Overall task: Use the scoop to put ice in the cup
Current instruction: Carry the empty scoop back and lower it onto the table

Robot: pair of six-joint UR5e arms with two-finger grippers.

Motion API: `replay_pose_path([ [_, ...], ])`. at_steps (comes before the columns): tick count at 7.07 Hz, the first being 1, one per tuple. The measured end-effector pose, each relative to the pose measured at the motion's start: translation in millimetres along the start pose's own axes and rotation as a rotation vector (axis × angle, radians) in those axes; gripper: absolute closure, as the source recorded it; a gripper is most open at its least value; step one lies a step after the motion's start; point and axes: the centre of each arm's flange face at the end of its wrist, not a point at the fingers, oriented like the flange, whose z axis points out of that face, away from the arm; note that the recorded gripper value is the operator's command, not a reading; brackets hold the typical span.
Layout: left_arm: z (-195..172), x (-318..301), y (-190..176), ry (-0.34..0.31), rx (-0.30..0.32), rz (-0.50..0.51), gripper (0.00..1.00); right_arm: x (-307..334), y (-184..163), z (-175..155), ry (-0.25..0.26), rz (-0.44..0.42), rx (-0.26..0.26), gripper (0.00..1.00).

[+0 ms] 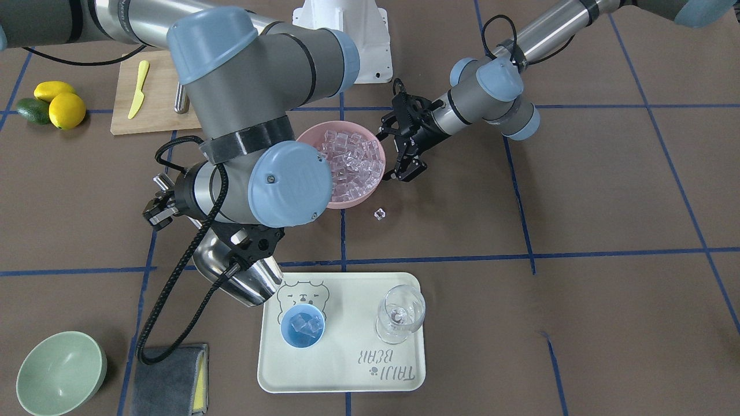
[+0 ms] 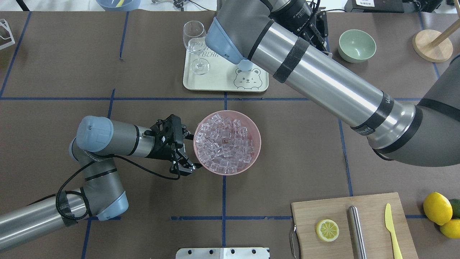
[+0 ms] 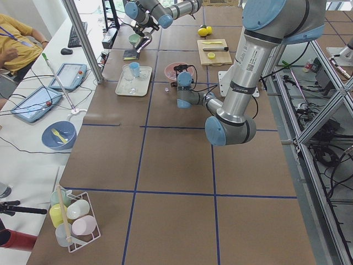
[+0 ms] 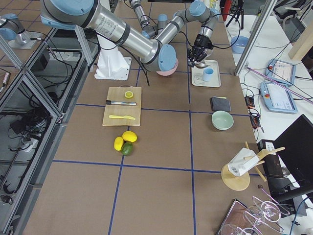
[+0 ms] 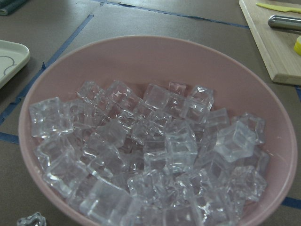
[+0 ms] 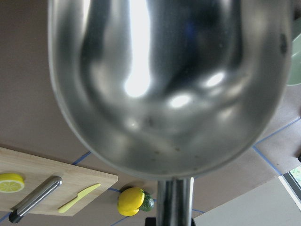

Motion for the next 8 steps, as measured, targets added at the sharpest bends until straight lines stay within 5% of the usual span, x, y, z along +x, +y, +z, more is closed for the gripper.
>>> replay_pose_path([
  [4, -4, -4, 4, -0.007, -0.006, 0.001, 0.0, 34, 28, 8, -0.159, 0.156, 0.069, 1.0],
  [8, -7, -8, 6, -0.015, -0.008, 0.003, 0.0, 28, 143, 105, -0.246, 0.391, 0.244, 1.0],
])
